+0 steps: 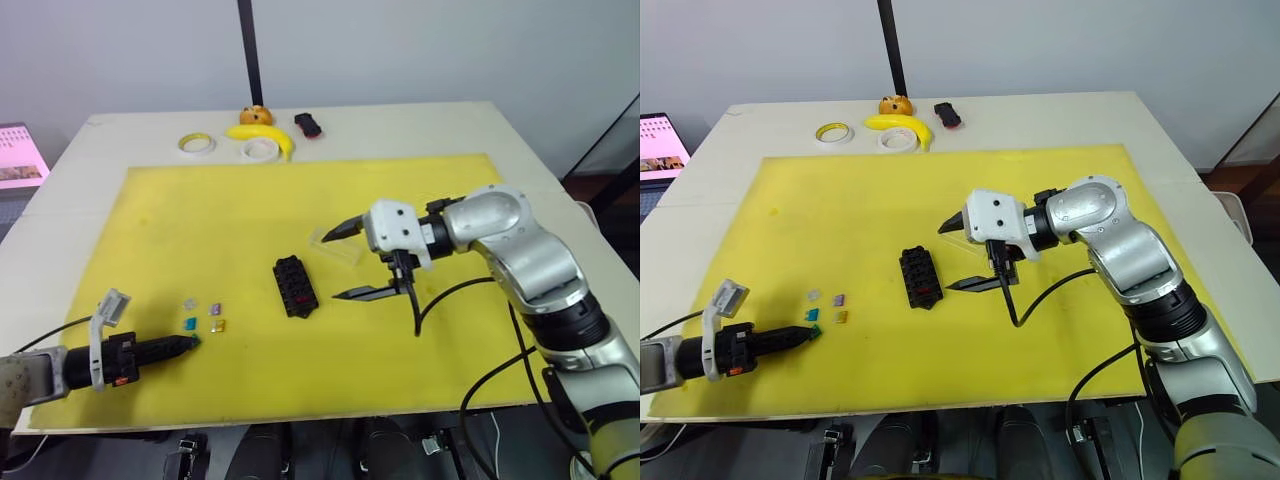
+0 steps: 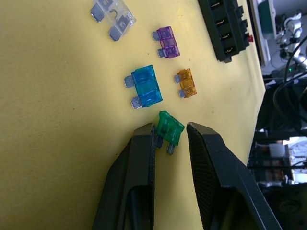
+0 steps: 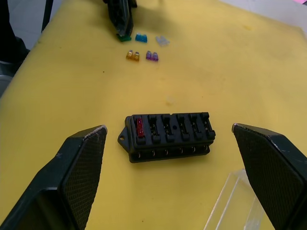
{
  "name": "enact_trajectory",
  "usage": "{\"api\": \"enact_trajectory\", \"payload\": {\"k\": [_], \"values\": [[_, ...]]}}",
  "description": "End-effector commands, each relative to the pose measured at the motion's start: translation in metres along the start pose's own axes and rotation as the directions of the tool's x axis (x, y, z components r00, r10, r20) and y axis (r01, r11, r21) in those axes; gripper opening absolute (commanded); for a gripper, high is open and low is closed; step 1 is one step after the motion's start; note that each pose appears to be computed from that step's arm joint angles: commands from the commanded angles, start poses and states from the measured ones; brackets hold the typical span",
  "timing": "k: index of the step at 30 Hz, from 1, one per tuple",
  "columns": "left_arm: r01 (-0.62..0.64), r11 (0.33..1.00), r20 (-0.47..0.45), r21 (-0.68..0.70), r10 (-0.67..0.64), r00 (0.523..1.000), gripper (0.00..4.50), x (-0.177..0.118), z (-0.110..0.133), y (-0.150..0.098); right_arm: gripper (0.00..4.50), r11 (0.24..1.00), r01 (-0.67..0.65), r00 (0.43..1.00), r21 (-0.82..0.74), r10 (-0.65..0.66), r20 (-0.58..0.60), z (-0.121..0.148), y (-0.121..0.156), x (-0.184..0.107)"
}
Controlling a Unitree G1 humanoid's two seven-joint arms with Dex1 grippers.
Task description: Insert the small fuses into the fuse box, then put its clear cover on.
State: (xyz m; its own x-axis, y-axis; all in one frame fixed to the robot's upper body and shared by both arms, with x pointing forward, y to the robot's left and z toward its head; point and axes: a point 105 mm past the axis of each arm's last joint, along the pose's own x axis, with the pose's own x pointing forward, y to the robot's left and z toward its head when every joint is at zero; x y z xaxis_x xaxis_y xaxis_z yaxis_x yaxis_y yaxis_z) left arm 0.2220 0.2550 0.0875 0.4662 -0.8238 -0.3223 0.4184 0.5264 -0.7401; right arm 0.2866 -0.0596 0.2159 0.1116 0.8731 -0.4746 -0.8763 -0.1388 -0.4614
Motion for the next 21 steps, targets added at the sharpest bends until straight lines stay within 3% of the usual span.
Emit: {"api": "enact_trajectory", "payload": {"k": [1, 3, 7, 17, 21], "values": [[0.001, 0.999, -0.002, -0.036, -0.002, 1.0, 1.12, 0.0, -0.006, 0.001, 4.5, 0.999, 0.007, 1.0, -0.054, -0.006, 0.011, 0.009, 0.001, -0.003], [-0.003, 0.999, 0.005, -0.041, 0.003, 1.0, 1.12, -0.001, -0.006, 0.002, 4.5, 0.999, 0.005, 1.0, -0.054, -0.005, 0.009, 0.008, 0.001, -0.002], [-0.009, 0.999, 0.002, -0.035, 0.009, 1.0, 0.04, -0.001, -0.007, 0.003, 4.5, 0.998, 0.003, 1.0, -0.055, -0.003, 0.01, 0.008, 0.002, -0.001], [-0.017, 1.0, 0.0, -0.006, 0.017, 1.0, 0.04, -0.008, -0.01, -0.002, 4.5, 0.998, 0.004, 1.0, -0.056, -0.004, 0.009, 0.008, 0.002, 0.0], [0.017, 0.999, 0.026, 0.038, -0.018, 0.999, 0.04, -0.01, -0.002, -0.018, 4.5, 0.999, 0.005, 1.0, -0.049, -0.004, 0.013, 0.008, 0.003, 0.0]]}}
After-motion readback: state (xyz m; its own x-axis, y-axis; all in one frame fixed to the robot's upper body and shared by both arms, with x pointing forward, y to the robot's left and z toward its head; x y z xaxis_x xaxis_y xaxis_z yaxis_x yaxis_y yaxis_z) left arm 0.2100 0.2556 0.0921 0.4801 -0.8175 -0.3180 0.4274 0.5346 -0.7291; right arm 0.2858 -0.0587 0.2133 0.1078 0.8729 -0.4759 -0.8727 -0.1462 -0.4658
